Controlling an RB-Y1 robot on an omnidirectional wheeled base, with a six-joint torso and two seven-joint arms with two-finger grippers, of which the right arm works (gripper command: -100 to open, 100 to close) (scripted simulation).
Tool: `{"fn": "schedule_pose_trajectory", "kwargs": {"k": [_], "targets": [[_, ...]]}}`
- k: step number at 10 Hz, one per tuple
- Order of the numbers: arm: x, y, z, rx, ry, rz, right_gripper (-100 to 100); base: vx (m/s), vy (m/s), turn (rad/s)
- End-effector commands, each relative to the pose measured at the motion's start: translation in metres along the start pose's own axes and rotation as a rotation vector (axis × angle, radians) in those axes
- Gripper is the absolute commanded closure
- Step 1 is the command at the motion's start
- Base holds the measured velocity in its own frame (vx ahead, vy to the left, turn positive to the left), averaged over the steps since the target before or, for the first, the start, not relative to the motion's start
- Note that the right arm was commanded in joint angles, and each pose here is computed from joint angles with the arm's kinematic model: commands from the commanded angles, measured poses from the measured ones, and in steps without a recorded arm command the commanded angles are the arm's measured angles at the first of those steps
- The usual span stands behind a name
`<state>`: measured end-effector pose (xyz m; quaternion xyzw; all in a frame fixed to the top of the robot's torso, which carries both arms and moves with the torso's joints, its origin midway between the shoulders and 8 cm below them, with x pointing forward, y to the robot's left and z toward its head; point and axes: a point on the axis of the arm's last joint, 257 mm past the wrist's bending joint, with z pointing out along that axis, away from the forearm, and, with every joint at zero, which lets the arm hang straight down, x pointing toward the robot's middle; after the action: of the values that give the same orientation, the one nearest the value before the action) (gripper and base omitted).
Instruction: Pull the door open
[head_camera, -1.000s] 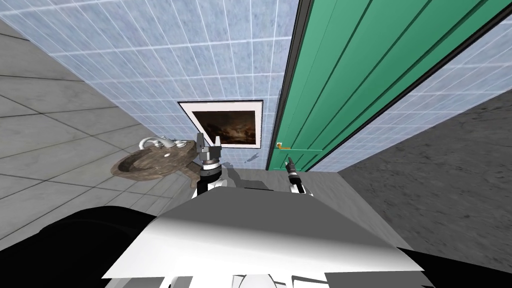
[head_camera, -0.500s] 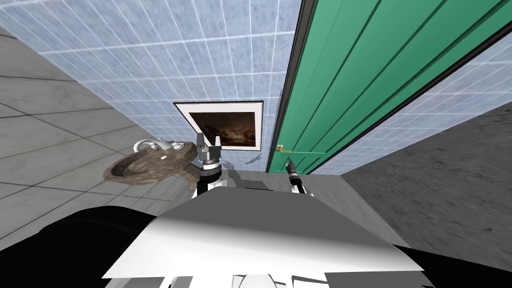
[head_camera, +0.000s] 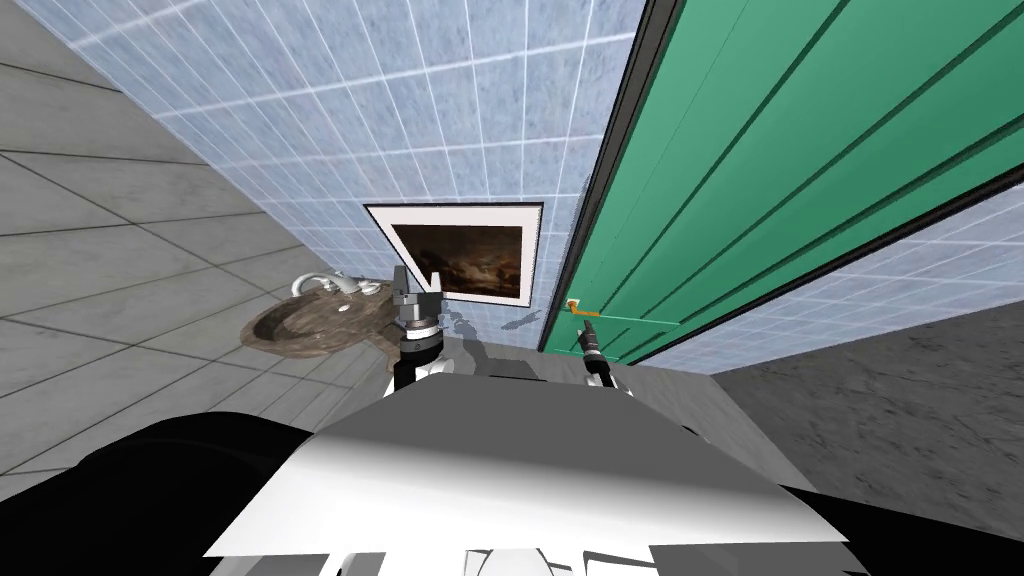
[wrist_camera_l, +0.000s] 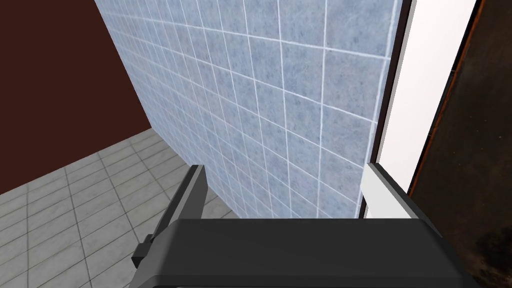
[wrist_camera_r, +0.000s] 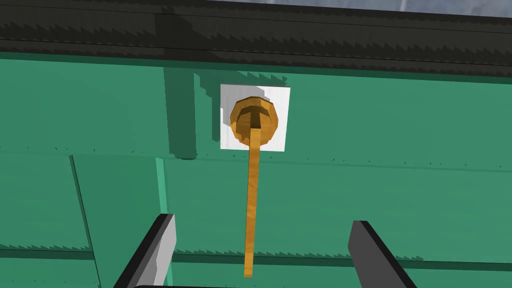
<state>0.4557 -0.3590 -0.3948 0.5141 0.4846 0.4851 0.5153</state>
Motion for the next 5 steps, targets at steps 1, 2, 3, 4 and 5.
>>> {"fn": "schedule_pose_trajectory", "kwargs": {"k": [1, 2, 3, 4, 5], "targets": [[-0.012, 0.004, -0.0034, -0.005, -0.021, 0.000, -100, 0.113, -0.005, 0.126], [-0.033, 0.003, -0.0097, -0.004, -0.064, -0.001, -100, 0.106, -0.005, 0.260], [-0.043, 0.002, -0.0130, -0.004, -0.086, -0.001, -100, 0.122, -0.011, 0.251], [-0.043, 0.002, -0.0130, -0.004, -0.086, -0.001, -100, 0.089, -0.017, 0.079], [-0.063, 0.002, -0.0197, -0.004, -0.126, -0.001, -100, 0.098, -0.010, 0.263]]}}
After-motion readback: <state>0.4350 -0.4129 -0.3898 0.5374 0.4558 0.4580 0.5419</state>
